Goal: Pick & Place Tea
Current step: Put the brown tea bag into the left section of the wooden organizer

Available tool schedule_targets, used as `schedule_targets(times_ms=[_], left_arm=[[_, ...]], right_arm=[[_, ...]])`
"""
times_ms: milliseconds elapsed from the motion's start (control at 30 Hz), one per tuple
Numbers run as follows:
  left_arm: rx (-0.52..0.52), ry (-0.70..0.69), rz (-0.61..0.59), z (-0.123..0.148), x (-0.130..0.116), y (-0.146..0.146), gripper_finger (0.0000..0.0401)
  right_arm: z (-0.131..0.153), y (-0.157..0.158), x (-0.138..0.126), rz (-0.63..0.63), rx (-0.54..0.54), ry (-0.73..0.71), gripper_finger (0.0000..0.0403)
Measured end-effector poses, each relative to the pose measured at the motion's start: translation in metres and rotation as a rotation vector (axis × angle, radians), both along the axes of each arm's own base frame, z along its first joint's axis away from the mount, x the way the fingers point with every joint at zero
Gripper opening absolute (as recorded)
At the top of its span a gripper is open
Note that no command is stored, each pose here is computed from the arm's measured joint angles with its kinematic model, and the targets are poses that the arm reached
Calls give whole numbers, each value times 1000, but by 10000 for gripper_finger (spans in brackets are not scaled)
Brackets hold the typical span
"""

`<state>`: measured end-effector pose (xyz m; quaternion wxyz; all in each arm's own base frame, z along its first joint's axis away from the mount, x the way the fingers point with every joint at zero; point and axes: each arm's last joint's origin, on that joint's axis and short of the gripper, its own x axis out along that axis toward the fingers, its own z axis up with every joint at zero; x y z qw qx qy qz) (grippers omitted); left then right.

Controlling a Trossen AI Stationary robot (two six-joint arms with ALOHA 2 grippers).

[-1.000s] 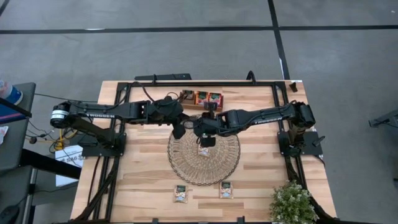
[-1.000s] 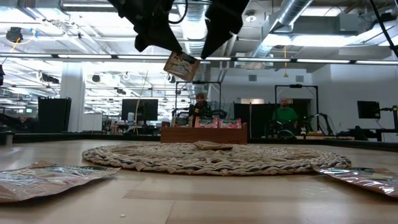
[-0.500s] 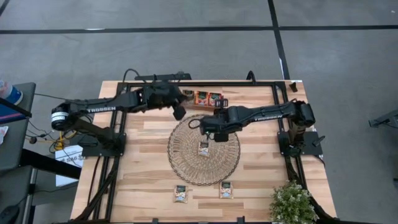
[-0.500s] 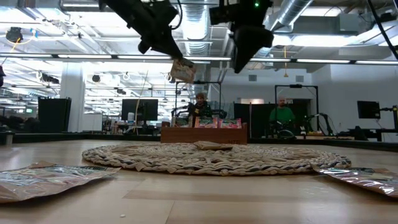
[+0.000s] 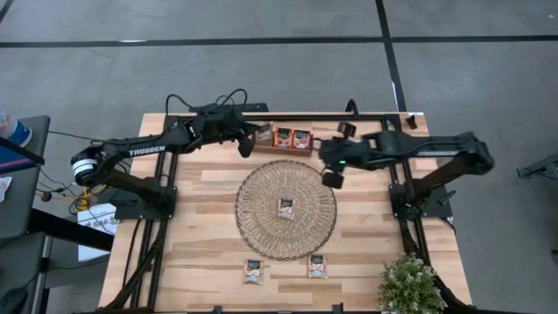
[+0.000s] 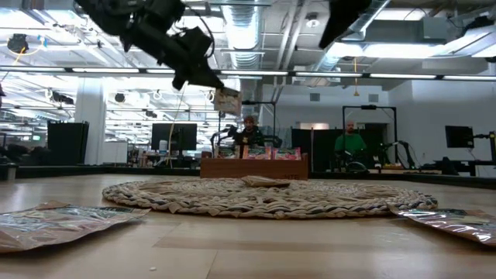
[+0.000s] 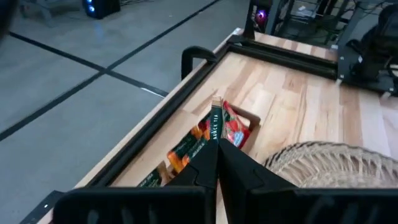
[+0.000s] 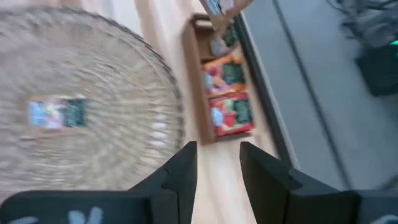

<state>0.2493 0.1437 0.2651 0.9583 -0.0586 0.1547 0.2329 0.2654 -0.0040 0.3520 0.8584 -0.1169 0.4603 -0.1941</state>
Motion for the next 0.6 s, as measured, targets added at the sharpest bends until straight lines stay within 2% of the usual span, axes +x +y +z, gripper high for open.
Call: schedule_targets(times_ms=[267,433,600], left_arm=[[-15,-20,10,-24,-17,25,0],[-23,-42,-19,-44,-7,42,0],[-40,-46,-67,-62,4,53,0]], right_arm=[[-10,0,-46,-59,110,-223,113],[-10,1,-61,-85,193,-311,113],[-9,3,-69,-94,222,-341,113]])
